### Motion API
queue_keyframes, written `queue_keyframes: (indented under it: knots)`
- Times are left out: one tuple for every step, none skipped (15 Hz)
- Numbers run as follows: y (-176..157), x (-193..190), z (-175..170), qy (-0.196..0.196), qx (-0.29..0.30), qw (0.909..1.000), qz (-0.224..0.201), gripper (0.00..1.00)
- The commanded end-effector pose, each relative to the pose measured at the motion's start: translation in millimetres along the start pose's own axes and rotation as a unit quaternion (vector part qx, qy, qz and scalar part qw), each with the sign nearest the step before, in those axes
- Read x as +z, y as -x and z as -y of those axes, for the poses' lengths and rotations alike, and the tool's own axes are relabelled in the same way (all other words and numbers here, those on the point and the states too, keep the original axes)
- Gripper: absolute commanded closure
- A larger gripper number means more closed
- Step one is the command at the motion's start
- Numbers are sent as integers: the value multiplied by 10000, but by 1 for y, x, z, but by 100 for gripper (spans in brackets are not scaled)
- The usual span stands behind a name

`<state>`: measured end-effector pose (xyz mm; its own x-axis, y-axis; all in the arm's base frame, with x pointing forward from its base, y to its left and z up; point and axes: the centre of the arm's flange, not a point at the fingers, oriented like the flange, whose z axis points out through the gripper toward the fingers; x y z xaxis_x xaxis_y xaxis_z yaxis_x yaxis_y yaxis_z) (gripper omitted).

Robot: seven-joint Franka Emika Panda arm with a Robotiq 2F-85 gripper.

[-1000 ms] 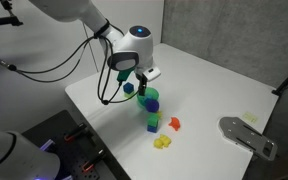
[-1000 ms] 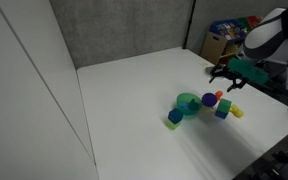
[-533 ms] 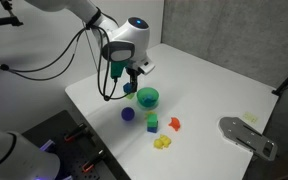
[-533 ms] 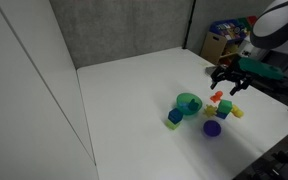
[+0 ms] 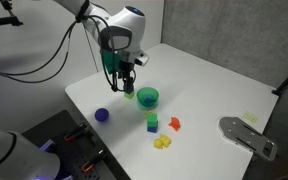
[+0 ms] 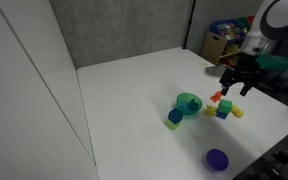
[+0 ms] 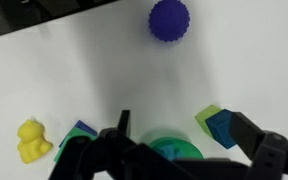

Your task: Put the blue circular object on the green block

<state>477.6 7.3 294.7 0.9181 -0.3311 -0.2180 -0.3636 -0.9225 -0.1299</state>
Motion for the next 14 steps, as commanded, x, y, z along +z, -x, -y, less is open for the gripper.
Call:
queue_keyframes:
  knots:
    - [16,-30,8,257,-637,9976,41,0]
    - [20,-38,10,297,-753,9967,32,0]
    - [25,-46,12,343,-876,9956,14,0]
    - [30,-56,14,383,-973,9945,-45,0]
    - [35,-64,15,412,-1068,9934,-87,0]
    - [40,-74,16,426,-1138,9925,-141,0]
    - [44,-83,16,431,-1201,9917,-184,0]
    - [48,-91,17,410,-1243,9911,-226,0]
    - [53,-101,16,408,-1286,9905,-264,0]
    - [57,-110,16,425,-1315,9899,-315,0]
    - [61,-118,15,435,-1324,9896,-359,0]
    - [64,-126,15,467,-1310,9893,-444,0]
    - [67,-133,15,506,-1313,9887,-512,0]
    - [69,-139,14,528,-1315,9883,-571,0]
